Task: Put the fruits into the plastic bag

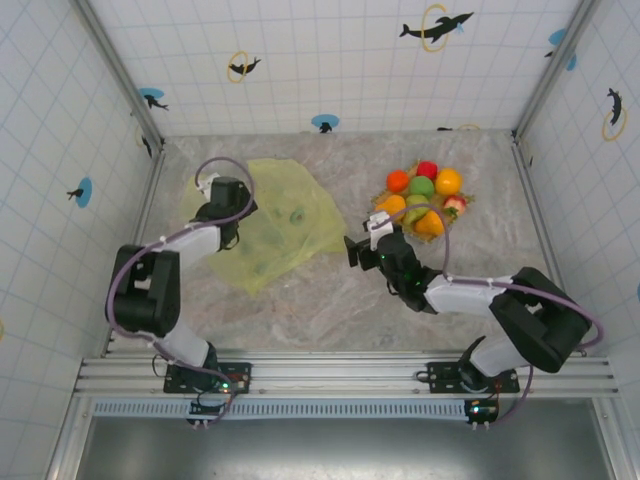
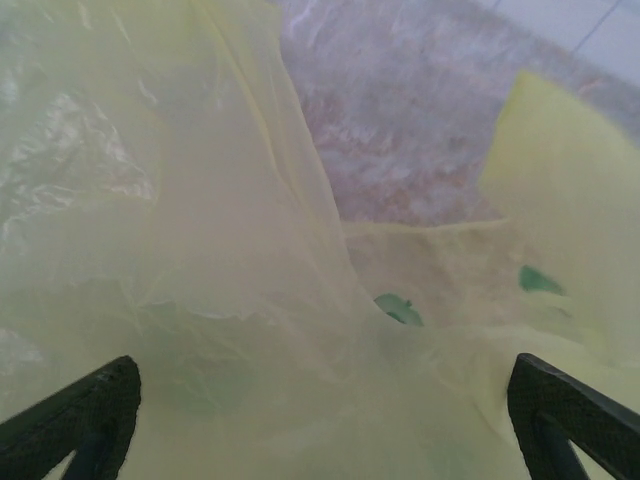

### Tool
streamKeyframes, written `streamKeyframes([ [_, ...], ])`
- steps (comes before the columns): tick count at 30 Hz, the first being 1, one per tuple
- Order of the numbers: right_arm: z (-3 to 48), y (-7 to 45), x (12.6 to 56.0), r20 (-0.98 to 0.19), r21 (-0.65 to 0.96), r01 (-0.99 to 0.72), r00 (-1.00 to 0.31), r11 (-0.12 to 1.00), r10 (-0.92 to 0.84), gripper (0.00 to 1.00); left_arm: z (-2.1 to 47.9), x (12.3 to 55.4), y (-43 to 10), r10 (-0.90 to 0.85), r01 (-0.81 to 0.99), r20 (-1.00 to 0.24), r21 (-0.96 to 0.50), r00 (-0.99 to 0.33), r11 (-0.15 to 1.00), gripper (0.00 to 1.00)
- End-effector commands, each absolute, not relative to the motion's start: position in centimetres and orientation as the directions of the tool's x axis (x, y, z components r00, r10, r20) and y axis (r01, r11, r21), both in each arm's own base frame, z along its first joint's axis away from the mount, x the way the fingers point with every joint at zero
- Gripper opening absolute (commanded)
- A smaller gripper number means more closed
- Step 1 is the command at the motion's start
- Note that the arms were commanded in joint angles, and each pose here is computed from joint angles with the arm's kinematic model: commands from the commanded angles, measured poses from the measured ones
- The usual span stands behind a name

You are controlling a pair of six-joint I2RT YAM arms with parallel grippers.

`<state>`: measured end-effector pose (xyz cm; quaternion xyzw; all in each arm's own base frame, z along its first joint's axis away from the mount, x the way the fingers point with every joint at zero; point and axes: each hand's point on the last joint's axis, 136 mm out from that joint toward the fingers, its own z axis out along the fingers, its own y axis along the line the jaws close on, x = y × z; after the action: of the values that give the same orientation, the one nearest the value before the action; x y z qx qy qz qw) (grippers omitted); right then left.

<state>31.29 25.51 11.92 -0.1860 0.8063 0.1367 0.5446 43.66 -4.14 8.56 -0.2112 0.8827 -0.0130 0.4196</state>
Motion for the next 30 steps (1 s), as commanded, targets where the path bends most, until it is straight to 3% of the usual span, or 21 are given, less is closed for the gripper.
streamKeyframes([
  [1, 12.7, 26.8, 31.6, -0.935, 0.015, -0.465, -0.321, 0.885, -0.153, 1.0, 6.3, 43.6, -3.9, -0.331, -0.363, -0.7, -0.109, -0.633, 0.925, 0.84],
  [10, 12.2, 25.1, 31.4, -0.929, -0.033, -0.4, -0.327, 0.916, -0.176, 1.0, 5.7, 44.9, -6.2, -0.284, -0.247, -0.689, -0.155, -0.667, 0.956, 0.0],
  [19, 11.8, 26.7, 32.8, -0.911, -0.023, -0.41, -0.366, 0.912, -0.188, 1.0, 13.1, 41.8, -6.8, -0.449, -0.181, -0.739, -0.418, -0.503, 0.89, 0.0],
  [25, 9.5, 28.9, 36.2, -0.844, 0.204, -0.354, -0.537, 0.913, -0.019, 0.96, 15.2, 40.1, -7.6, -0.491, -0.128, -0.713, -0.5, -0.501, 0.856, 0.0],
  [30, 5.2, 30.6, 39.0, -0.743, 0.272, -0.283, -0.67, 0.92, 0.014, 0.87, 15.5, 39.2, -7.2, -0.493, -0.147, -0.705, -0.494, -0.51, 0.857, 0.0],
])
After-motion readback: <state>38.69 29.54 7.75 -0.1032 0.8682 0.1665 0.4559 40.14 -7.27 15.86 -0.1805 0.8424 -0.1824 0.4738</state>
